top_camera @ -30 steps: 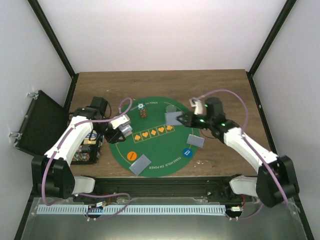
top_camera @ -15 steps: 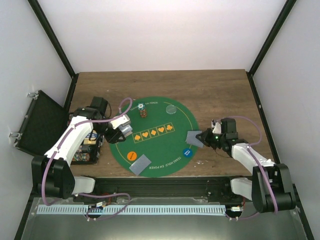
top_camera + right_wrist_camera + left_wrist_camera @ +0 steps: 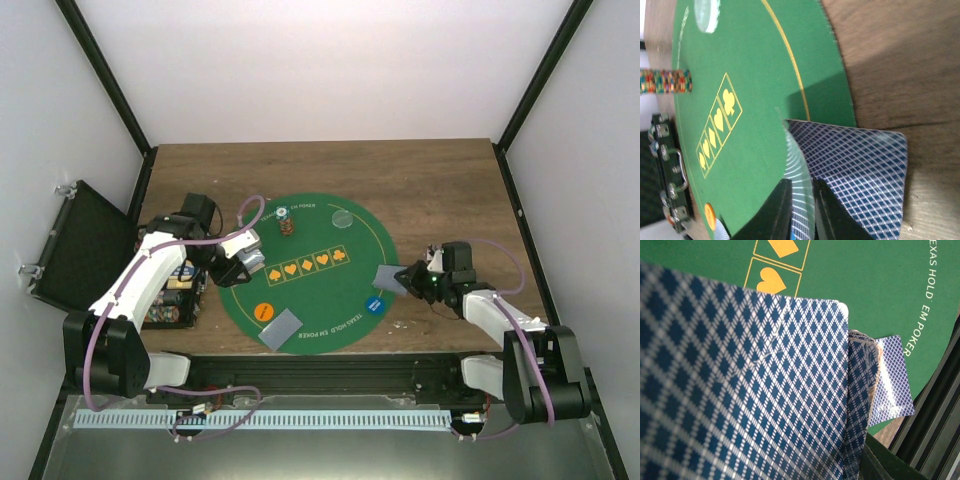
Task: Distribute texas hold em gaming equipment
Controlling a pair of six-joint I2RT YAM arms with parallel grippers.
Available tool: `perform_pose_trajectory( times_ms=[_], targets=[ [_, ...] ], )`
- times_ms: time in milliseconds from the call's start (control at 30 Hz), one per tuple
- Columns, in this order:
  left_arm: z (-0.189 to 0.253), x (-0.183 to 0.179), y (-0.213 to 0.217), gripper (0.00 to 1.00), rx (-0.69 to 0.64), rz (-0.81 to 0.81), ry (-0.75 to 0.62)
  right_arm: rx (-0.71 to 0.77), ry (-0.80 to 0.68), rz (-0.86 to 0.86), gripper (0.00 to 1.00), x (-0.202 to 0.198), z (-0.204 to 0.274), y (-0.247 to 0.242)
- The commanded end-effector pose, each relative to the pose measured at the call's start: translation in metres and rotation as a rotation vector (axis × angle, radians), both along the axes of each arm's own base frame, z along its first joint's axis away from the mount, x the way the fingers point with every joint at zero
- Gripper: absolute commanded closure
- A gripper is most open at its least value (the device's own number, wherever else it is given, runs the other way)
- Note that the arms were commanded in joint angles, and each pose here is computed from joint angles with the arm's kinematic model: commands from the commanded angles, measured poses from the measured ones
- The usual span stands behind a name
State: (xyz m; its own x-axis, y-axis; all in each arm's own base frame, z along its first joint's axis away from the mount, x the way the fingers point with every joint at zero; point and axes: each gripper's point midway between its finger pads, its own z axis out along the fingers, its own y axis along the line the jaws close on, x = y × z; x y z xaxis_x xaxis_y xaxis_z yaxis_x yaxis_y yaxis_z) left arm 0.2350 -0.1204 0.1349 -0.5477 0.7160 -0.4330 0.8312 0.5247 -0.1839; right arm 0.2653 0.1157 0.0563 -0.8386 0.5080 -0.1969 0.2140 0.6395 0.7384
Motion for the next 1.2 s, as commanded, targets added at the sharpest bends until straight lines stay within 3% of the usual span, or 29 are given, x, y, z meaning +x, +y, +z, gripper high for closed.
perform_pose_trajectory(
  times_ms=[0,100,167,233,367,433,533,733,833,967,1167],
  targets=[
    [0.003,0.0,-0.002,0.56,-0.018,-0.008,-0.01,-0.018,0.02,-0.065,0.79,-0.001,-0.006,-0.011],
    [0.005,0.0,-0.002,0.55,-0.02,-0.008,-0.01,-0.039,0.014,-0.098,0.64,-0.002,-0.002,-0.016],
    [0.005,-0.001,-0.003,0.55,-0.024,-0.012,-0.008,-0.063,0.007,-0.131,0.41,-0.002,0.001,-0.023],
    [0.005,-0.002,-0.003,0.55,-0.023,-0.015,-0.007,-0.094,0.008,-0.17,0.25,-0.003,0.003,-0.031],
    [0.007,-0.003,-0.004,0.55,-0.032,-0.021,0.0,-0.172,-0.013,-0.266,0.05,-0.002,0.015,-0.051],
    [0.01,-0.006,-0.006,0.55,-0.046,-0.027,0.008,-0.183,-0.09,-0.27,0.04,0.005,0.035,-0.053],
    [0.016,-0.008,-0.012,0.54,-0.077,-0.042,0.02,-0.122,-0.357,-0.08,0.1,0.025,0.093,-0.024],
    [0.03,-0.018,-0.024,0.54,-0.109,-0.099,0.016,0.126,-0.628,0.62,0.09,0.006,0.172,0.119],
    [0.034,-0.028,-0.029,0.54,-0.12,-0.137,0.018,0.245,-0.669,0.842,0.08,-0.009,0.189,0.183],
    [0.037,-0.032,-0.031,0.54,-0.125,-0.142,0.022,0.376,-0.705,0.96,0.04,-0.013,0.203,0.235],
    [0.042,-0.031,-0.034,0.54,-0.147,-0.14,0.021,0.428,-0.641,1.068,0.01,-0.017,0.186,0.289]
  ],
)
